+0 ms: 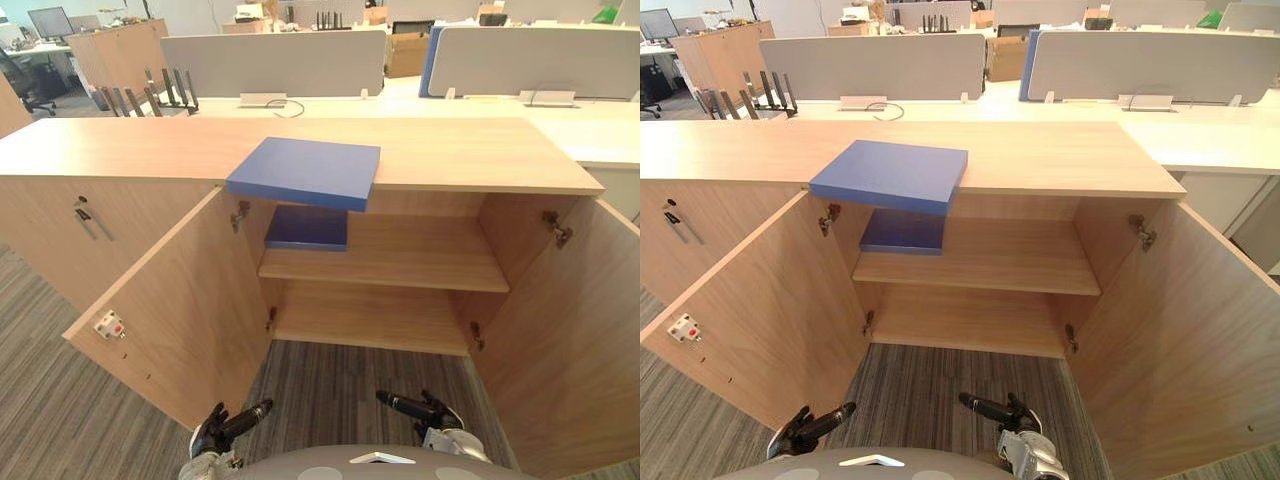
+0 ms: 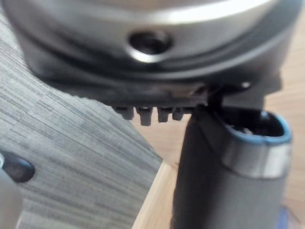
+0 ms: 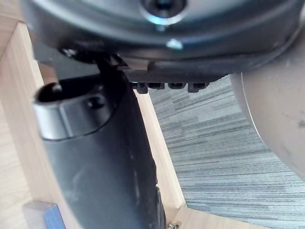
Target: Walk over to the cabinet, pick up the folder, carry it to the office cabinet, place the folder inside the office cabinet, then close the office cabinet door
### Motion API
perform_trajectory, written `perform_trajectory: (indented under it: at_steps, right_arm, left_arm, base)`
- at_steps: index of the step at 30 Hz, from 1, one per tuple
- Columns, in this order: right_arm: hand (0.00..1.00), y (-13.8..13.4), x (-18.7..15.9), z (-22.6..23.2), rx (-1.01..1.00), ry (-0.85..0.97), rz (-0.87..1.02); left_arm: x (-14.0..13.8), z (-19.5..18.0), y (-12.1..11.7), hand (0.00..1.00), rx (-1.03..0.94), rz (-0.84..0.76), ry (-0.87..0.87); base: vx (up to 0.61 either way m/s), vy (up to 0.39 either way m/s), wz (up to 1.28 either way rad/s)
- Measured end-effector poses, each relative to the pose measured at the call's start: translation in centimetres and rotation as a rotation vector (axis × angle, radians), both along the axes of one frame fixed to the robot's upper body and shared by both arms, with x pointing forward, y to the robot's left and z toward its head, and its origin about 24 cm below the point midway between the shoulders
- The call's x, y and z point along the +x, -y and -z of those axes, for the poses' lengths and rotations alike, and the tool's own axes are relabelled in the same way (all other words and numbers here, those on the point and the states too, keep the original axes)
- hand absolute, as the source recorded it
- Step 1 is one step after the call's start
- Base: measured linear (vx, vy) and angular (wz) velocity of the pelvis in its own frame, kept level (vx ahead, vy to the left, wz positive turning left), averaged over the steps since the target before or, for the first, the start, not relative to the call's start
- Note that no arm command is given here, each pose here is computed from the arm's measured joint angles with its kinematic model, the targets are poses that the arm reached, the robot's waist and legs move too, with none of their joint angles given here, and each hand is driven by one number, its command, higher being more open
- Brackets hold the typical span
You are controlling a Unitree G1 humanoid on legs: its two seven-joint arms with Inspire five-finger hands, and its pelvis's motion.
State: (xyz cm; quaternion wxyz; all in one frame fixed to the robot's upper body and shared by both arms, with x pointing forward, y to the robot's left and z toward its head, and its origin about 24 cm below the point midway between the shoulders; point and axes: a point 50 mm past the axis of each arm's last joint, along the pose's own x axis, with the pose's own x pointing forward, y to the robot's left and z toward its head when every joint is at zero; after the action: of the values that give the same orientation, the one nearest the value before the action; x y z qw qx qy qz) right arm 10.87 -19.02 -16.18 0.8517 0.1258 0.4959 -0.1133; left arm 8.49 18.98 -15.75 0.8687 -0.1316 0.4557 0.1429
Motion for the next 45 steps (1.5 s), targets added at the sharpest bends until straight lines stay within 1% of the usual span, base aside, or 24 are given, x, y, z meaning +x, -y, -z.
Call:
perform_trajectory:
  at_steps: [1,3,5,7,9,10,12,15,17,21,25,29,32,34,36,39,43,45]
  right_arm:
    - [1.00,-0.1,0.2,0.0,0.000,0.004,-0.010]
    - [1.00,-0.7,0.4,0.0,0.008,0.000,-0.050]
    - [1.00,-0.5,0.1,0.1,0.004,-0.024,-0.066]
    - [1.00,-0.1,-0.1,0.2,-0.022,-0.054,-0.125]
    - [1.00,-0.2,-0.2,0.2,-0.037,-0.071,-0.186]
    - [1.00,-0.3,-0.3,0.3,-0.041,-0.087,-0.215]
    - [1.00,-0.4,-0.7,0.5,-0.039,-0.106,-0.224]
    - [1.00,-0.6,-0.9,0.6,-0.041,-0.116,-0.251]
    - [1.00,-0.5,-0.9,0.6,-0.049,-0.119,-0.274]
    - [1.00,-0.3,-1.3,0.6,-0.052,-0.133,-0.284]
    - [1.00,-0.3,-1.5,0.7,-0.049,-0.141,-0.294]
    - [1.00,-0.3,-1.6,0.7,-0.049,-0.144,-0.292]
    - [1.00,-0.3,-2.0,0.8,-0.048,-0.154,-0.287]
    - [1.00,-0.4,-2.2,0.9,-0.044,-0.158,-0.281]
    - [1.00,-0.4,-2.2,0.9,-0.039,-0.157,-0.267]
    - [1.00,-0.3,-2.7,0.9,-0.037,-0.166,-0.262]
    - [1.00,-0.4,-2.9,1.0,-0.034,-0.172,-0.259]
    - [1.00,-0.5,-3.1,1.0,-0.027,-0.172,-0.242]
  left_arm:
    - [0.7,-0.2,0.9,1.00,-0.045,0.020,0.036]
    - [1.5,-0.9,1.4,1.00,-0.134,0.012,0.108]
    - [1.8,-1.3,1.9,1.00,-0.197,-0.009,0.143]
    - [1.7,-1.7,2.9,1.00,-0.292,-0.015,0.180]
    - [1.8,-2.0,3.5,1.00,-0.348,0.004,0.193]
    - [1.9,-2.1,3.8,1.00,-0.375,0.043,0.195]
    - [2.0,-2.3,4.3,1.00,-0.411,0.088,0.194]
    - [3.0,-3.3,5.0,1.00,-0.446,0.148,0.243]
    - [4.8,-5.1,5.7,1.00,-0.487,0.165,0.350]
    - [7.0,-7.8,6.2,1.00,-0.522,0.188,0.502]
    - [7.3,-8.5,6.1,1.00,-0.502,0.173,0.522]
    - [6.6,-9.0,5.5,1.00,-0.435,0.153,0.528]
    - [6.8,-10.3,4.7,1.00,-0.373,0.126,0.585]
    - [7.4,-11.7,4.0,1.00,-0.340,0.081,0.654]
    - [7.9,-12.6,3.5,1.00,-0.294,0.074,0.695]
    - [8.2,-13.3,3.0,1.00,-0.241,0.041,0.724]
    - [8.4,-13.9,2.8,1.00,-0.174,0.009,0.736]
    - [8.4,-15.2,2.9,1.00,-0.086,0.018,0.777]
  base:
    - [0.07,-0.112,0.29]
    - [0.07,-0.159,0.28]
    - [0.12,-0.161,0.10]
    - [0.19,-0.126,-0.17]
    - [0.19,-0.101,-0.16]
    - [0.17,-0.088,-0.10]
    - [0.19,-0.098,-0.09]
    - [0.18,-0.058,-0.02]
    - [0.11,-0.007,0.03]
    - [0.07,0.026,0.09]
    - [0.03,0.032,0.10]
    - [0.01,0.013,0.07]
    - [-0.01,-0.005,0.04]
    - [-0.02,-0.014,0.15]
    - [-0.03,-0.021,0.17]
    - [-0.03,-0.035,0.04]
    - [-0.04,-0.046,0.05]
    - [-0.04,-0.043,0.08]
